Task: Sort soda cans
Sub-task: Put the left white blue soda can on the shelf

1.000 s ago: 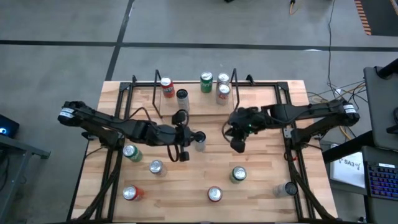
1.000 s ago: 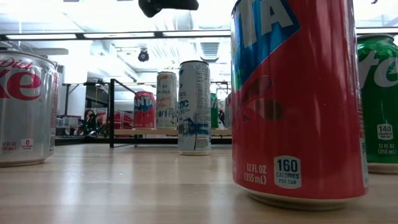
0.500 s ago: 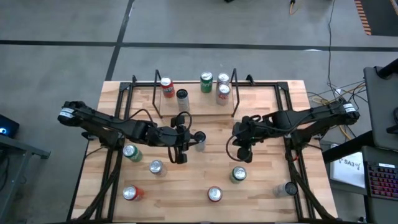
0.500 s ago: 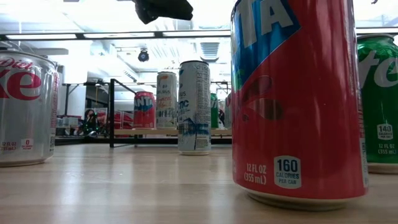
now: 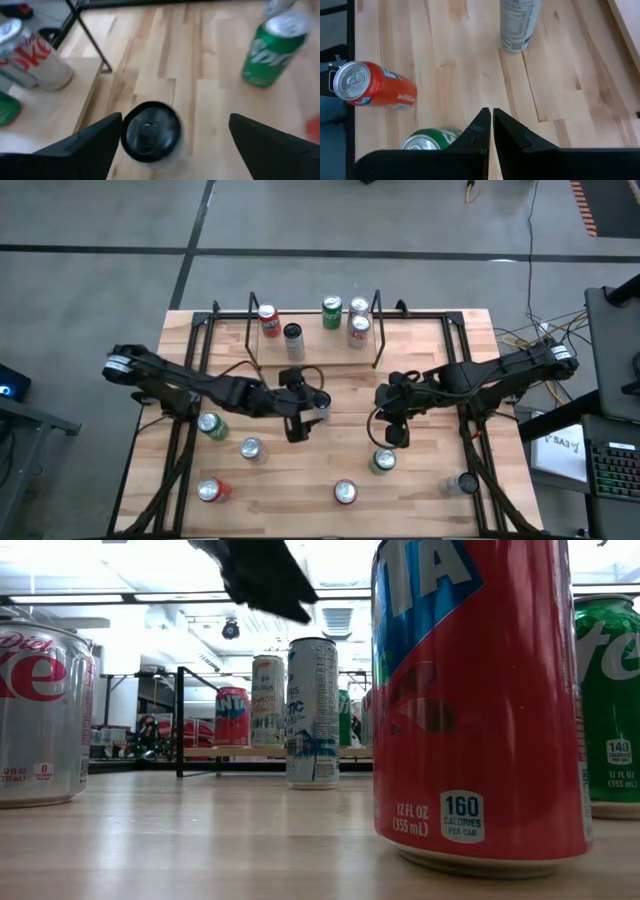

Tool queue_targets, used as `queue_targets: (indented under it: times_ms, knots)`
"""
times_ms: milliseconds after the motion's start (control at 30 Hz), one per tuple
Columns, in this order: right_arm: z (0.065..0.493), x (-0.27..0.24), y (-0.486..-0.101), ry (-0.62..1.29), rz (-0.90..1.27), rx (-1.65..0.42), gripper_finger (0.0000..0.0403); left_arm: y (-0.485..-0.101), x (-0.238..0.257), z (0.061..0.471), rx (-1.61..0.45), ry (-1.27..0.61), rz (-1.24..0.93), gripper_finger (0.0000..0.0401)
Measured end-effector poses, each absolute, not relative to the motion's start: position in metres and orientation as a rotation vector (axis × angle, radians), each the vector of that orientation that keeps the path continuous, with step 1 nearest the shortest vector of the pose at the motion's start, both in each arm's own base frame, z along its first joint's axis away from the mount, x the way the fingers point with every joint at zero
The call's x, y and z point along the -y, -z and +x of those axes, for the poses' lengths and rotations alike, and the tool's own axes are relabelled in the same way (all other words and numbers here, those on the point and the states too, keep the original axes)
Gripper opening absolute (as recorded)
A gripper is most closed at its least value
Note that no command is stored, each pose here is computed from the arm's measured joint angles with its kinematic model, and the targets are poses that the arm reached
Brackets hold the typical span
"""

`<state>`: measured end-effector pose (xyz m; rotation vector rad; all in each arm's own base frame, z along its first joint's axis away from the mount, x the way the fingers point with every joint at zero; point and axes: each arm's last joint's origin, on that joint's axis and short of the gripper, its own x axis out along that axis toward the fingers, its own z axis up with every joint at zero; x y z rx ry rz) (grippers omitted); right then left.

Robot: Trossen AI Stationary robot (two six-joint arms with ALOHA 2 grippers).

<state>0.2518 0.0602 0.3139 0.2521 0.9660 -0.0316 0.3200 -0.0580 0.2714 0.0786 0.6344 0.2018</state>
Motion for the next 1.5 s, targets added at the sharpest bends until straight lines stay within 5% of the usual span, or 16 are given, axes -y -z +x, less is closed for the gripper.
queue_targets:
  times_ms: [900, 1200, 1500]
  knots:
    - [0.253, -0.060, -0.313, 0.041, 0.219, -0.943, 0.0011, -0.233, 0.041, 0.348, -0.705, -0.234, 0.102, 0.0358]
    - [0.254, -0.059, -0.310, 0.054, 0.204, -0.940, 0.0011, -0.232, 0.042, 0.346, -0.713, -0.302, 0.126, 0.0241]
    - [0.253, -0.059, -0.305, 0.064, 0.196, -0.949, 0.0011, -0.240, 0.045, 0.349, -0.696, -0.301, 0.102, 0.0242]
